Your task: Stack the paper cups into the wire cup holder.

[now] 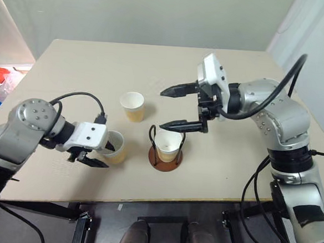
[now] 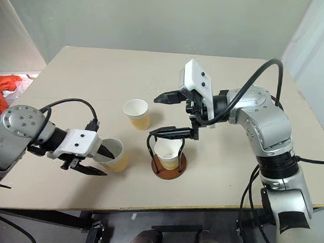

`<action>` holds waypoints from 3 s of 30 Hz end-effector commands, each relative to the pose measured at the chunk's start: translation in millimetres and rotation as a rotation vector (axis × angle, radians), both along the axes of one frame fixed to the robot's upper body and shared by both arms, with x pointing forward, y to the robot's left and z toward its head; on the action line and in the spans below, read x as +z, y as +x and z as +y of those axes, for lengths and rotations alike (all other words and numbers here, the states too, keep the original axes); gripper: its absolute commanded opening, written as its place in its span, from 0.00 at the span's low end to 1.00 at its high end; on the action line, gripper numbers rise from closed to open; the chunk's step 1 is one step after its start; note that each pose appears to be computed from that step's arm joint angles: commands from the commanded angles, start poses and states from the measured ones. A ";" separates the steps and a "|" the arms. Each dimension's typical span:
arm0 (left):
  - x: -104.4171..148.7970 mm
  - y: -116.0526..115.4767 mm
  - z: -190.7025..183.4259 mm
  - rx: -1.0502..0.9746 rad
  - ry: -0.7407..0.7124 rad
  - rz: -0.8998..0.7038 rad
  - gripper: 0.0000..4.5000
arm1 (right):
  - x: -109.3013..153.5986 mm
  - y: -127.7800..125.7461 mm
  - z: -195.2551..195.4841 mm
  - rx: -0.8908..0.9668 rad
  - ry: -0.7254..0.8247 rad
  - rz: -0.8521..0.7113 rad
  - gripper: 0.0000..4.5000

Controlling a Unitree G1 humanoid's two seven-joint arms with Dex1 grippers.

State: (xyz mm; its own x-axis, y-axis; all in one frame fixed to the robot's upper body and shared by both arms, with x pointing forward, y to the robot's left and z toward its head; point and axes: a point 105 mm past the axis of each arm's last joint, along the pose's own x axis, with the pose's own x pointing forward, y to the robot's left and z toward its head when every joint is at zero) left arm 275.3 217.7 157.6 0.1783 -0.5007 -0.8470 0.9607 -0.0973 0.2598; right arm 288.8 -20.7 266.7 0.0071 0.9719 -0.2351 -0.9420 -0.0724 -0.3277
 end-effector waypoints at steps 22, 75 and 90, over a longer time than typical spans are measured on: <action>178.3 -26.0 -83.7 -0.486 -0.435 -0.159 0.01 | -10.8 -56.5 -173.0 -0.429 0.023 0.045 0.98; 107.4 20.6 -166.9 -0.966 -0.025 -0.201 0.77 | -11.2 -71.6 -151.3 -0.563 0.053 -0.027 0.98; 122.7 108.6 -86.2 -0.279 -0.158 -0.272 0.83 | -11.0 -53.2 -141.5 -0.481 0.049 -0.021 0.98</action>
